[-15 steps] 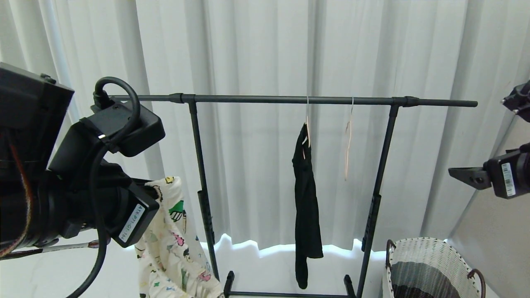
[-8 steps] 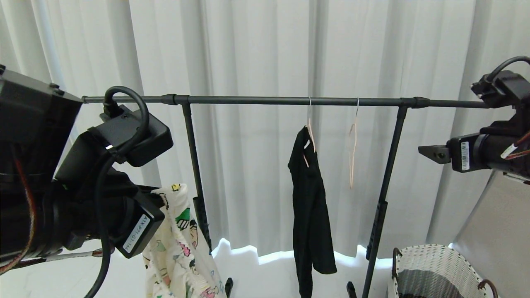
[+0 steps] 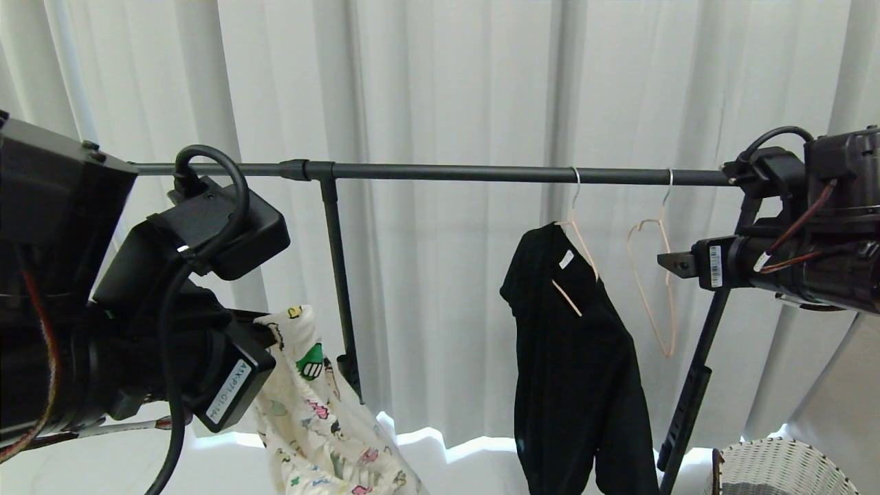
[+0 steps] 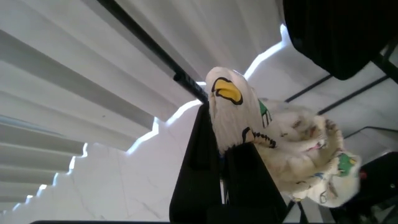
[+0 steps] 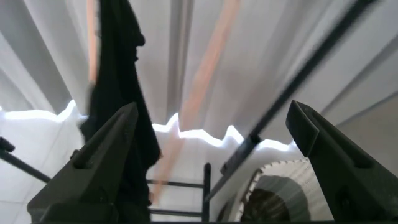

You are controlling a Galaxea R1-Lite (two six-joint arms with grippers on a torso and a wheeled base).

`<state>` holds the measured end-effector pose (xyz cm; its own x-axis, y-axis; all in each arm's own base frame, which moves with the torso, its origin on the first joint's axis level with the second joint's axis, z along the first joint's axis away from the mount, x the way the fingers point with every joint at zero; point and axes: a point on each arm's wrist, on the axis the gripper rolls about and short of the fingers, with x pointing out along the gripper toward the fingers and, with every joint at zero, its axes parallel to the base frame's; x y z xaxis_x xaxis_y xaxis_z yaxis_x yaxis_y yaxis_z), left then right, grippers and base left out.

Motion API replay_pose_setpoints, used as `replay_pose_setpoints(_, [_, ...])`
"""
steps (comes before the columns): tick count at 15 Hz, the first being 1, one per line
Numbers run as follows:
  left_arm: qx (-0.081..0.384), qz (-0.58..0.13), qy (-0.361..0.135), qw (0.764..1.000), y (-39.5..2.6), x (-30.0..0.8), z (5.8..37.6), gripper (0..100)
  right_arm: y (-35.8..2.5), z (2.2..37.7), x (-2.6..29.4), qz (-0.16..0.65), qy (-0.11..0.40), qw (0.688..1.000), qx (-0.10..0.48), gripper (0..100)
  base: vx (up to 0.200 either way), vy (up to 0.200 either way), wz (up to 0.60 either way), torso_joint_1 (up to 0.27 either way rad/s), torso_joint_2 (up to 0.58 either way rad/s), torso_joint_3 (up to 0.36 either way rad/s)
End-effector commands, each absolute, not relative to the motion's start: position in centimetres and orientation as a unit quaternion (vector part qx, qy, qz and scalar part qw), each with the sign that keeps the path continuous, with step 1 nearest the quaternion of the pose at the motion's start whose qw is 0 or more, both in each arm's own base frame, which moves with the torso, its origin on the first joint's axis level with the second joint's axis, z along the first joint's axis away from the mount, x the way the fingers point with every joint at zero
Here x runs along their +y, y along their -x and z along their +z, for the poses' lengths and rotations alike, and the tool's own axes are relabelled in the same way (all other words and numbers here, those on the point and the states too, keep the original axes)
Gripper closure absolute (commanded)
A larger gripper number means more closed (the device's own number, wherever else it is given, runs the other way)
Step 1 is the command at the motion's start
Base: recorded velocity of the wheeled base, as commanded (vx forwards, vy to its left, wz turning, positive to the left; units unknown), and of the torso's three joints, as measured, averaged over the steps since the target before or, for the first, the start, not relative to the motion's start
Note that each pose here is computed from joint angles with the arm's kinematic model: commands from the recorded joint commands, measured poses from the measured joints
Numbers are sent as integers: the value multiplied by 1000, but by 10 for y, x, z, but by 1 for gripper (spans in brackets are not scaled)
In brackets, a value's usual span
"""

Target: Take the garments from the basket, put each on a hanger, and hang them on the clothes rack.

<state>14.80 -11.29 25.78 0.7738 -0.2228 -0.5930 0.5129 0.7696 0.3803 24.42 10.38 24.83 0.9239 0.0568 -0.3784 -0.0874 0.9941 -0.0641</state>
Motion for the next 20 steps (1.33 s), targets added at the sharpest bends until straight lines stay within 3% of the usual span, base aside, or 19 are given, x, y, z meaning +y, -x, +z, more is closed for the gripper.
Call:
replay_pose_setpoints(1, [263,-207,-271,903,-148,-115,255,100,-246,246,104,33,40,979,196,0,0,0,0,0,0,0])
replay_pose_setpoints(6, [241,-209,-262,911,-151,-119,249,100,-263,239,94,-2,36,978,207,0,0,0,0,0,0,0])
replay_pose_setpoints(11, [237,-209,-261,912,-151,-118,251,100,-302,223,106,-20,4,973,230,0,0,0,0,0,0,0])
replay_pose_setpoints(20, [236,-209,-260,913,-149,-117,251,100,-295,220,96,-40,-5,963,266,0,0,0,0,0,0,0])
